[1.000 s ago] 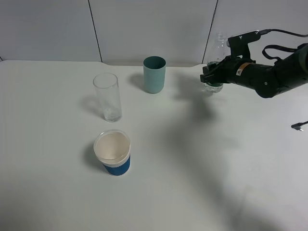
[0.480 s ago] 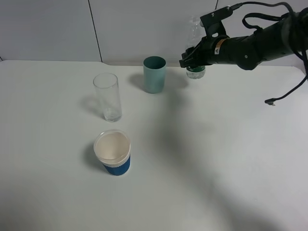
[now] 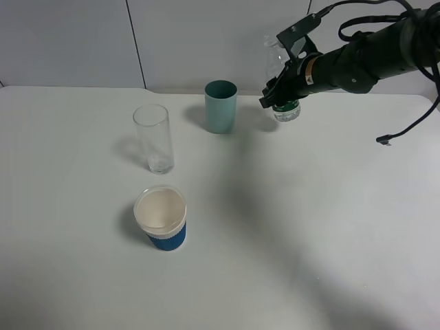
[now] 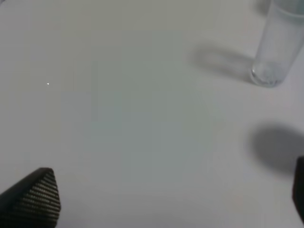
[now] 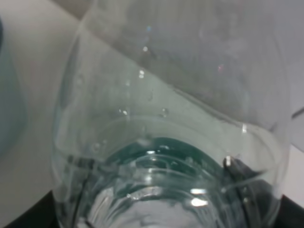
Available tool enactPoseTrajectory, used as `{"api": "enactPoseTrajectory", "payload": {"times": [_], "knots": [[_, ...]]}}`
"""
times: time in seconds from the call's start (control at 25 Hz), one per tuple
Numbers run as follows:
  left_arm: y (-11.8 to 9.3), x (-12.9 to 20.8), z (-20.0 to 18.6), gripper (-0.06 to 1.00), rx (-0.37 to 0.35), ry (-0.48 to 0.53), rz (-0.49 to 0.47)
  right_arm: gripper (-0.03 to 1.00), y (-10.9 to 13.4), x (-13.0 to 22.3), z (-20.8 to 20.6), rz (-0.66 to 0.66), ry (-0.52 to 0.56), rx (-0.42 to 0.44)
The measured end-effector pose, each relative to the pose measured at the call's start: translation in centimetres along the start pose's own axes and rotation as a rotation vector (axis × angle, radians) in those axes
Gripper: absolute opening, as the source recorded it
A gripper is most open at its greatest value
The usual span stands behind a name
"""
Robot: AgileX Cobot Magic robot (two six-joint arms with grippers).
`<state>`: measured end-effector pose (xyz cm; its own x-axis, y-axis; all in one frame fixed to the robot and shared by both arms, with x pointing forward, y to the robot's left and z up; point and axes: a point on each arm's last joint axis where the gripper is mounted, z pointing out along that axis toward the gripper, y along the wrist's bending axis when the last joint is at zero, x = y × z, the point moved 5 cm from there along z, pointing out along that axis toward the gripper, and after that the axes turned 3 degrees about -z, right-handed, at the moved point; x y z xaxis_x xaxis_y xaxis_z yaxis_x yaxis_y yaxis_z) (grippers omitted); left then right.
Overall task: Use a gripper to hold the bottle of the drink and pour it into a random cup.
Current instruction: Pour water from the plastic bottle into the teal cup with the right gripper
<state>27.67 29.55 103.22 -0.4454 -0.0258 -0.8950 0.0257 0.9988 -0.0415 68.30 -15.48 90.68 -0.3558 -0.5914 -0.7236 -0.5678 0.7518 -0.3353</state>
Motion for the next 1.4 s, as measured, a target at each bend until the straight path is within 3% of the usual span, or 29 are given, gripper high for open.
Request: {"api": "enactPoseTrajectory", "payload": {"times": [0.2, 0.6, 1.4], "knots": [[0.0, 0.0, 0.0, 0.99, 0.000, 0.000, 0.000, 0.55, -0.5, -0.4, -0.1, -0.071, 0.074, 0.052], [0.0, 0.0, 0.0, 0.99, 0.000, 0.000, 0.000, 0.55, -0.1, -2.0, -0.2, -0.282, 0.095, 0.105], [0.0, 0.0, 0.0, 0.99, 0.000, 0.000, 0.000, 0.55, 2.2, -3.8, 1.4, -0.402, 0.122, 0.230]]}}
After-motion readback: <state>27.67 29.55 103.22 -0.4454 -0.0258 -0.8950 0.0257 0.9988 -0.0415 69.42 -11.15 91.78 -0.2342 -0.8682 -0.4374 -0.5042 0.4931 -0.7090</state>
